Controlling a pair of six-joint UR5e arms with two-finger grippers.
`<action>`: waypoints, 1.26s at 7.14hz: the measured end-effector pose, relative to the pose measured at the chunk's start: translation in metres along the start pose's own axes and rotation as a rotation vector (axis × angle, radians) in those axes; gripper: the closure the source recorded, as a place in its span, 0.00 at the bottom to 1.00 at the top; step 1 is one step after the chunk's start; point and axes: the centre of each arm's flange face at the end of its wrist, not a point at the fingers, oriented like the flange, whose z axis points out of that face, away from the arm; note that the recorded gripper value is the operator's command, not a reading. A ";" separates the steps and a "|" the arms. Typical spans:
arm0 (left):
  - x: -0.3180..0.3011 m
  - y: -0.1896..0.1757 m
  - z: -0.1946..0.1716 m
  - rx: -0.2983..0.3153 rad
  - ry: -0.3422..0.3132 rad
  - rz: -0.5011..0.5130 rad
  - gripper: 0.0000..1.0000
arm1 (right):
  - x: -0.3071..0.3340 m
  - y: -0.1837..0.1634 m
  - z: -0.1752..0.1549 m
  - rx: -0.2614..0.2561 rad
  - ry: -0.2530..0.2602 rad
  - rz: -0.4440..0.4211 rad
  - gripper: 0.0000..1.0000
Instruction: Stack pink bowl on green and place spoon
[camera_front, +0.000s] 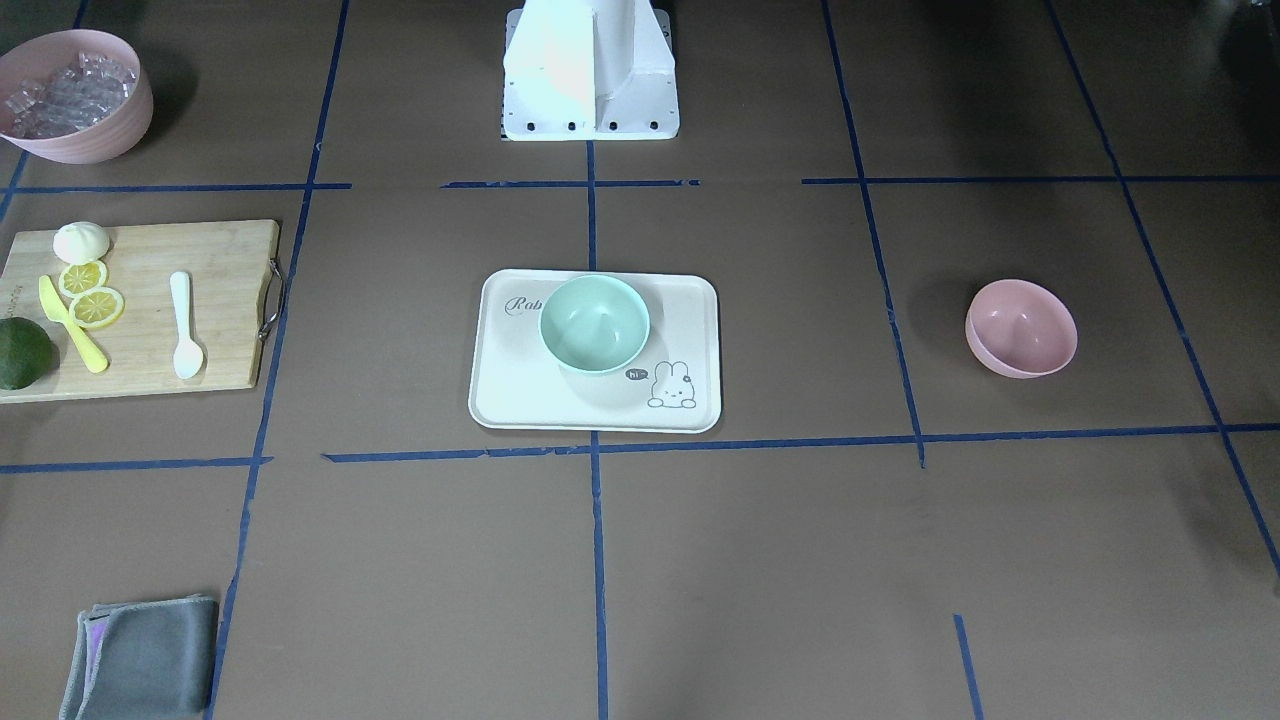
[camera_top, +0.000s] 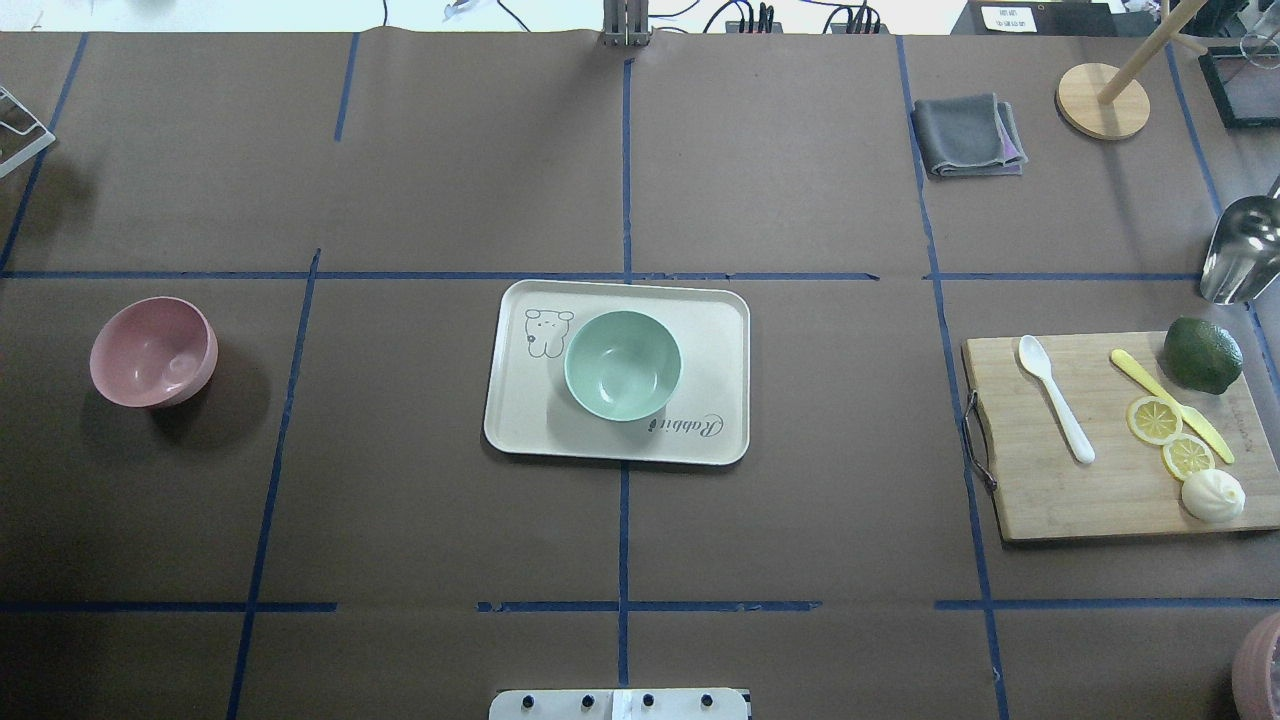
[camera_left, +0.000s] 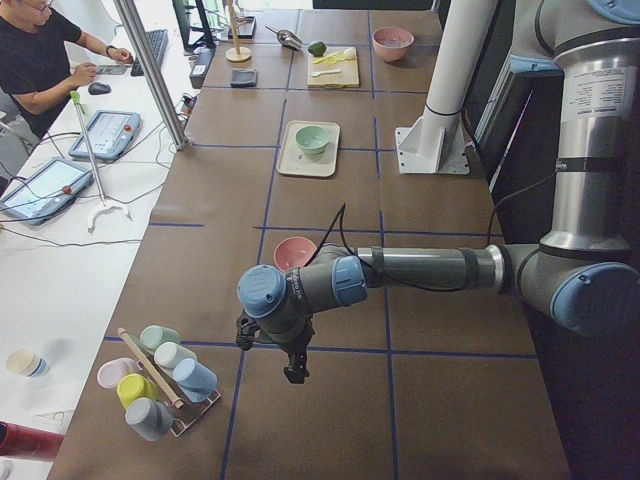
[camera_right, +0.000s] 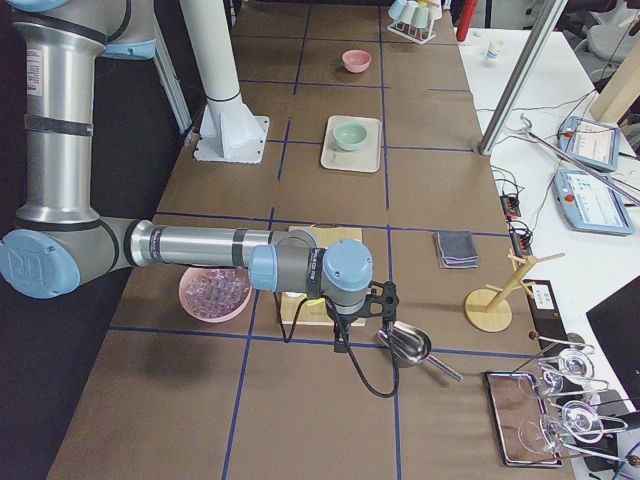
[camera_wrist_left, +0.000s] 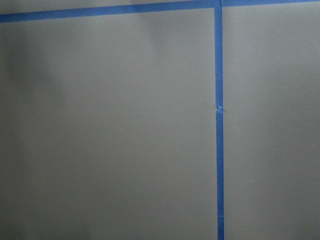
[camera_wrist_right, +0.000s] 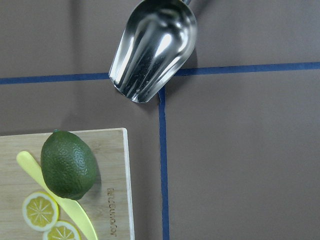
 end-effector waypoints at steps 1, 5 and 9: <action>0.000 0.000 0.000 0.000 0.000 0.000 0.00 | 0.000 0.000 0.000 0.000 0.000 0.000 0.00; 0.002 -0.002 -0.003 0.009 -0.005 0.011 0.00 | 0.001 0.001 0.001 0.002 0.002 -0.001 0.00; 0.002 -0.002 -0.003 0.013 -0.008 0.015 0.00 | -0.002 0.001 -0.002 0.007 -0.002 -0.004 0.00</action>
